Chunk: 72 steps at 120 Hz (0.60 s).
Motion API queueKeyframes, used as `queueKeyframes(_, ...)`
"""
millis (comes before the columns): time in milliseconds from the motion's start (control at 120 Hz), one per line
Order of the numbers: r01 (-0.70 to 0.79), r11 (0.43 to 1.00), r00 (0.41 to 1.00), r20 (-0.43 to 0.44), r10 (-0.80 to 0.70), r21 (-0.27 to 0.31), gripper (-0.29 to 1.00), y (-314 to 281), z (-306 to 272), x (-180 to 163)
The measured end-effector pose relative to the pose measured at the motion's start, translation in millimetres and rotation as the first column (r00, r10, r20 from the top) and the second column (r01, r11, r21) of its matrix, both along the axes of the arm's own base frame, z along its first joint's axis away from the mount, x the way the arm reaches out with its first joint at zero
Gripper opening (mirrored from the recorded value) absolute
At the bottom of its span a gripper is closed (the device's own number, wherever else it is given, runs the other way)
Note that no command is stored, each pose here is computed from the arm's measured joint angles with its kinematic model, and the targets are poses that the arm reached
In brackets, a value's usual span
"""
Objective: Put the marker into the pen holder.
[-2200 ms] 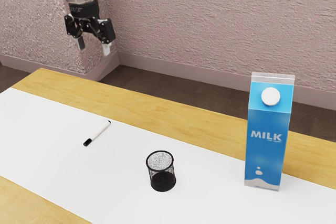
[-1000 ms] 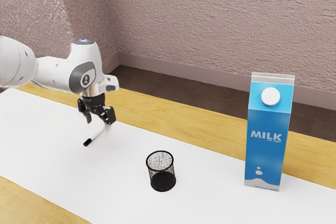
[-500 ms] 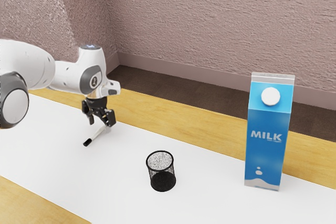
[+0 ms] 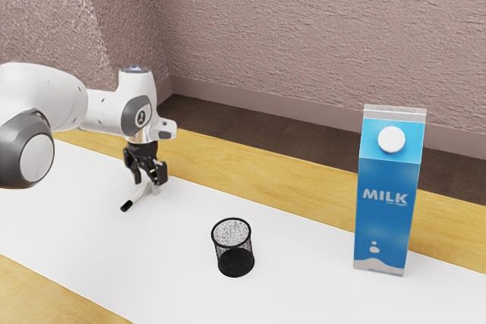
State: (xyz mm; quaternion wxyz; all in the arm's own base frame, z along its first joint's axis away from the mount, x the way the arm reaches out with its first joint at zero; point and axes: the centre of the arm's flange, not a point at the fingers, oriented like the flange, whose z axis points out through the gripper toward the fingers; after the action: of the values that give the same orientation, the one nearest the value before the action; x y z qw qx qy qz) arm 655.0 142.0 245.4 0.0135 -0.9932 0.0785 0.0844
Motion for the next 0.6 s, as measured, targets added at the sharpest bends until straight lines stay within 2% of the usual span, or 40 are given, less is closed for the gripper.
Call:
queueKeyframes(158,0.013,1.0,1.0,-0.002,-0.013,-0.005,0.41,-0.5,0.3,0.2)
queueKeyframes(600,0.038,0.999,0.999,0.0,-0.038,-0.009,0.14,-0.3,0.5,0.6)
